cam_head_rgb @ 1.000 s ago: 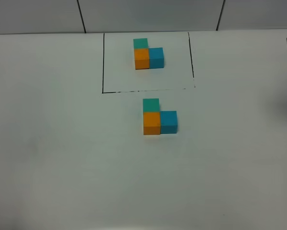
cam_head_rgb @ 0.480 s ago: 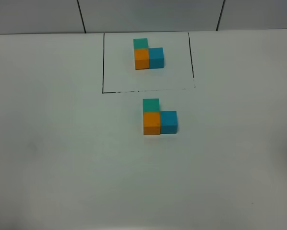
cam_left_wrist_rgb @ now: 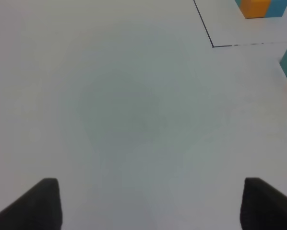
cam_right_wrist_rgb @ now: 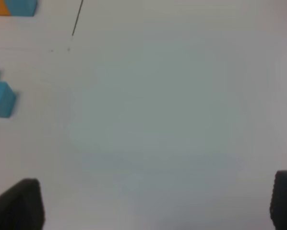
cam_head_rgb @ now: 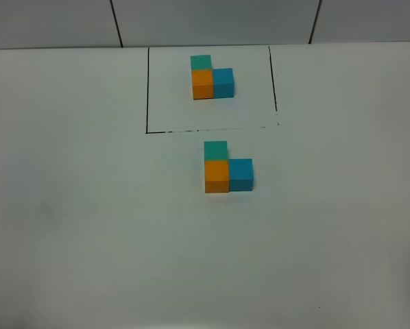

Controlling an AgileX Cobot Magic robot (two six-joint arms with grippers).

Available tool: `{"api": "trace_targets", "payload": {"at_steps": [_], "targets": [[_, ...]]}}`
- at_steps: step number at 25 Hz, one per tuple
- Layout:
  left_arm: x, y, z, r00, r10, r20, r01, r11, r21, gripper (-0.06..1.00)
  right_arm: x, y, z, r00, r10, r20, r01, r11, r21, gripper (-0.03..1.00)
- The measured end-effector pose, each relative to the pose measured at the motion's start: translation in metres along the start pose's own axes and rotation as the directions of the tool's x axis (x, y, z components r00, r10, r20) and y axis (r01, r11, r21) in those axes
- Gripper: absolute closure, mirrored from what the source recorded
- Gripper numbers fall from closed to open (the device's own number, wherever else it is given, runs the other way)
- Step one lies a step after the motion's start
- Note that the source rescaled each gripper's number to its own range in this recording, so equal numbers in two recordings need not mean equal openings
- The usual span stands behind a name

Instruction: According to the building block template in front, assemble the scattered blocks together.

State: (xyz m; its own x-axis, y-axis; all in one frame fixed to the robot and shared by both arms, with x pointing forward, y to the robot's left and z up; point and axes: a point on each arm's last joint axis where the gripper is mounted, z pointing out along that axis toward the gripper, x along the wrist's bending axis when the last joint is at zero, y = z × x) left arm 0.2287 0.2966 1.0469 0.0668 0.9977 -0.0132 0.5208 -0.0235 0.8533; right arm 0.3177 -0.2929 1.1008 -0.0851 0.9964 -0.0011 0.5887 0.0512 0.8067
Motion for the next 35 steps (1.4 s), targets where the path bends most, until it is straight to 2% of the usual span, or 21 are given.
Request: {"api": "trace_targets", "payload": {"at_steps": [8,15,17,26,35], "targets": [[0.0,0.0,0.0,1.0,0.0,0.0,0.0,1.0,0.0,0.24,0.005,-0.047,-0.02,0.999,0.019,0.028,-0.019,1.0,-0.01,0.04],[0.0,0.0,0.0,1.0,0.0,0.0,0.0,1.0,0.0,0.24,0.011,-0.08,-0.028,1.0,0.013,0.025,-0.01,0.996,-0.092,0.08],[0.0,0.0,0.0,1.0,0.0,0.0,0.0,1.0,0.0,0.24,0.013,-0.082,-0.032,1.0,0.017,0.01,-0.016,0.993,-0.12,0.1],[0.0,0.0,0.0,1.0,0.0,0.0,0.0,1.0,0.0,0.24,0.014,-0.082,-0.032,1.0,0.022,-0.002,-0.022,0.992,-0.12,0.27],[0.0,0.0,0.0,1.0,0.0,0.0,0.0,1.0,0.0,0.24,0.014,-0.082,-0.032,1.0,0.006,-0.023,-0.008,0.993,-0.12,0.29]]}}
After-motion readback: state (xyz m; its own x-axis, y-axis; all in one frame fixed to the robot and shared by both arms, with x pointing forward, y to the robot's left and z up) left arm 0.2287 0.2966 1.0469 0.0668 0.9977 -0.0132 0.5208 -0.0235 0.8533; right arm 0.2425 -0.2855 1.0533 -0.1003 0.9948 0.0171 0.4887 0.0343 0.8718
